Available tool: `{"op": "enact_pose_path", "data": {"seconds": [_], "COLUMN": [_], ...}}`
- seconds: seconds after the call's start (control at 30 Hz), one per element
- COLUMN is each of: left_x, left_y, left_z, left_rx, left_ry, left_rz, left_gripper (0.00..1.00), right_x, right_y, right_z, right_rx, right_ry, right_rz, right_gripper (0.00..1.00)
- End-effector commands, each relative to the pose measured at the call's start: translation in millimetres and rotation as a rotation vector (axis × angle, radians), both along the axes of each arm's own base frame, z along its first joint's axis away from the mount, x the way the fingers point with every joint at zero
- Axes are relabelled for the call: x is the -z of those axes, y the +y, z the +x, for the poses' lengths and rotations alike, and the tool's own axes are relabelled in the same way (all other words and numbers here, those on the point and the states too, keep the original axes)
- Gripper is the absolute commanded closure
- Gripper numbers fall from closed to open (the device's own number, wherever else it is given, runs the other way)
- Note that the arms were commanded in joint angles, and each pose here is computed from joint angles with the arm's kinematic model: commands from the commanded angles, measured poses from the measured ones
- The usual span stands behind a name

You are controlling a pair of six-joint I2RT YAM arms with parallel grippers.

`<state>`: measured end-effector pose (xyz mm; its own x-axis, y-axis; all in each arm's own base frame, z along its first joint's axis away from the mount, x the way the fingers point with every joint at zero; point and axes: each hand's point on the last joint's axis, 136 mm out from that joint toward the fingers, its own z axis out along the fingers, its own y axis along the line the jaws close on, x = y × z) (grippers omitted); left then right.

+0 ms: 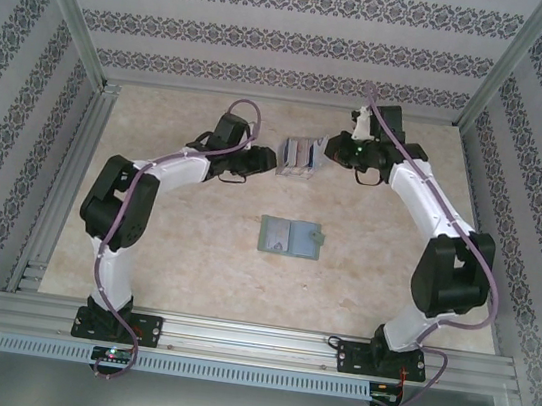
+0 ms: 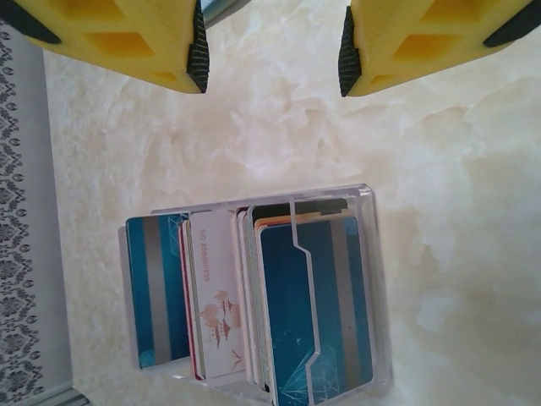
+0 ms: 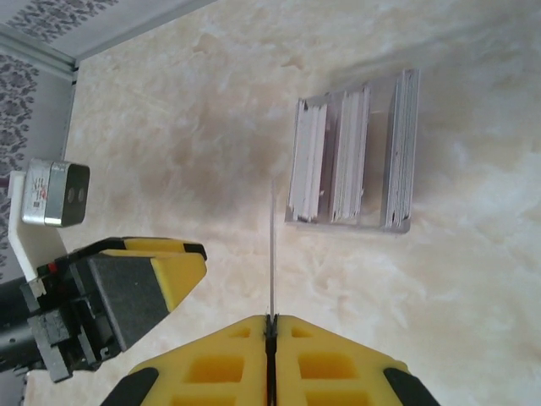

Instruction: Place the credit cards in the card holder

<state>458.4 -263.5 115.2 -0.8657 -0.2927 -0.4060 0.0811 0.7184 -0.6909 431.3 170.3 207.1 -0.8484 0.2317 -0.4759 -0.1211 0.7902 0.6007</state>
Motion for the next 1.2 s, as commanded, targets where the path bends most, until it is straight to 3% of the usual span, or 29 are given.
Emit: {"op": "enact_pose_path", "data": {"seconds": [0.0, 0.53, 0.93, 1.17], "left_x": [-17, 13, 57, 69], "left_y": [-3, 19, 42, 47], "left_z": [-4, -63, -113, -129], "left_rx": [0.014, 0.057, 0.061, 0.062], "left_ry": [-0.081, -0.035, 0.096, 0.139], "left_rz": [-0.030, 0.011, 0.082, 0.082], "left_gripper": [0.54, 0.54, 0.54, 0.57], "right_x": [-11, 14, 84, 118], "right_y": [4, 22, 48, 50], "right_z": [-17, -100, -162, -178], "right_rx": [-0.037, -0.123, -0.154, -0.133], "right_ry": [-0.026, 0.069, 0.170, 0.202], "right_rz": [0.051, 0.201, 0.215, 0.205], "right_gripper": [0.90, 0.89, 0.89, 0.90]}}
